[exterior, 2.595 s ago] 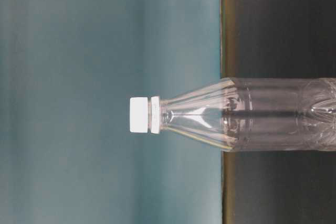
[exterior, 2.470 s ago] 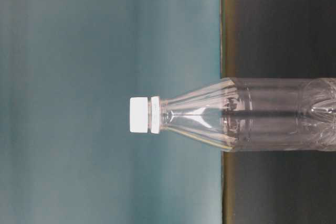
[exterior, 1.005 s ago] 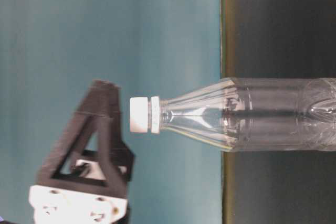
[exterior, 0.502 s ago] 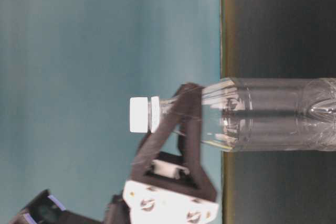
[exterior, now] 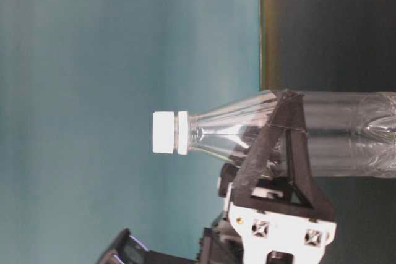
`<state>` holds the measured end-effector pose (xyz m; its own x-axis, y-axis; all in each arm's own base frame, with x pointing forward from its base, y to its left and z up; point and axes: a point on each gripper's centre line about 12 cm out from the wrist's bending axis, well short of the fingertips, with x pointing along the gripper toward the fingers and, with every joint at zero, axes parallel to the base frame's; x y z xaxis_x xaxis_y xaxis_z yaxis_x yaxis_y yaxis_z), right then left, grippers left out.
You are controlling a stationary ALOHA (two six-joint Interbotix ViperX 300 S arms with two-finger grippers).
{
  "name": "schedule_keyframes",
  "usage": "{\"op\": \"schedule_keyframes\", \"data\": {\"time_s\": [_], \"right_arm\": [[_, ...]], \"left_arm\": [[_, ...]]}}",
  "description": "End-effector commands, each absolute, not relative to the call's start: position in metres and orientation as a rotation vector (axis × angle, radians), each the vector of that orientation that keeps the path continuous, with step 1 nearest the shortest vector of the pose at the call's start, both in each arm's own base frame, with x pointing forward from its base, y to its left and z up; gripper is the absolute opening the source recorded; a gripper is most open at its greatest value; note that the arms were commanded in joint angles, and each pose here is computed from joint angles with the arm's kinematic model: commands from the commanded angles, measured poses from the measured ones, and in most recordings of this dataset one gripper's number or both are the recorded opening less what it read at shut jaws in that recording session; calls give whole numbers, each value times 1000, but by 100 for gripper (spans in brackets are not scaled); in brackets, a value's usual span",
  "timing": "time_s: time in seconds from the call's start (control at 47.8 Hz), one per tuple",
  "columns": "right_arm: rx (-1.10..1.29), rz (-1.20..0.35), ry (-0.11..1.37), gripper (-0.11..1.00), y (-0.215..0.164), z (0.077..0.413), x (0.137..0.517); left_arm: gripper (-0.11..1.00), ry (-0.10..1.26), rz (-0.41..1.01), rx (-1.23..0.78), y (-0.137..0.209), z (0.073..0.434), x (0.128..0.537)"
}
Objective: Open the bottle cap by holding the bottle with the left arm and twisting the cap with the right arm.
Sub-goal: 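Close the left gripper on the bottle body and lift it sideways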
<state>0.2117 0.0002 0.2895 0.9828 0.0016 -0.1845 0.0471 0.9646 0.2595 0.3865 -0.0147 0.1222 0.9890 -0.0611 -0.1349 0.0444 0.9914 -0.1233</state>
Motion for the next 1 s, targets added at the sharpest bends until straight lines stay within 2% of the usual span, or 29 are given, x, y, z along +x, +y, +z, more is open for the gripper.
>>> {"op": "schedule_keyframes", "data": {"time_s": [0.0,0.126,0.586,0.984], "right_arm": [[280,-36,181,0,-2,290,213],[280,-39,189,0,-3,287,213],[320,-45,181,0,-3,286,211],[326,-46,183,0,-3,285,211]], "left_arm": [[96,153,-54,-131,-15,116,388],[96,138,-56,-137,-16,118,392],[96,253,-57,-121,-20,104,390],[96,272,-56,-119,-19,100,388]]}}
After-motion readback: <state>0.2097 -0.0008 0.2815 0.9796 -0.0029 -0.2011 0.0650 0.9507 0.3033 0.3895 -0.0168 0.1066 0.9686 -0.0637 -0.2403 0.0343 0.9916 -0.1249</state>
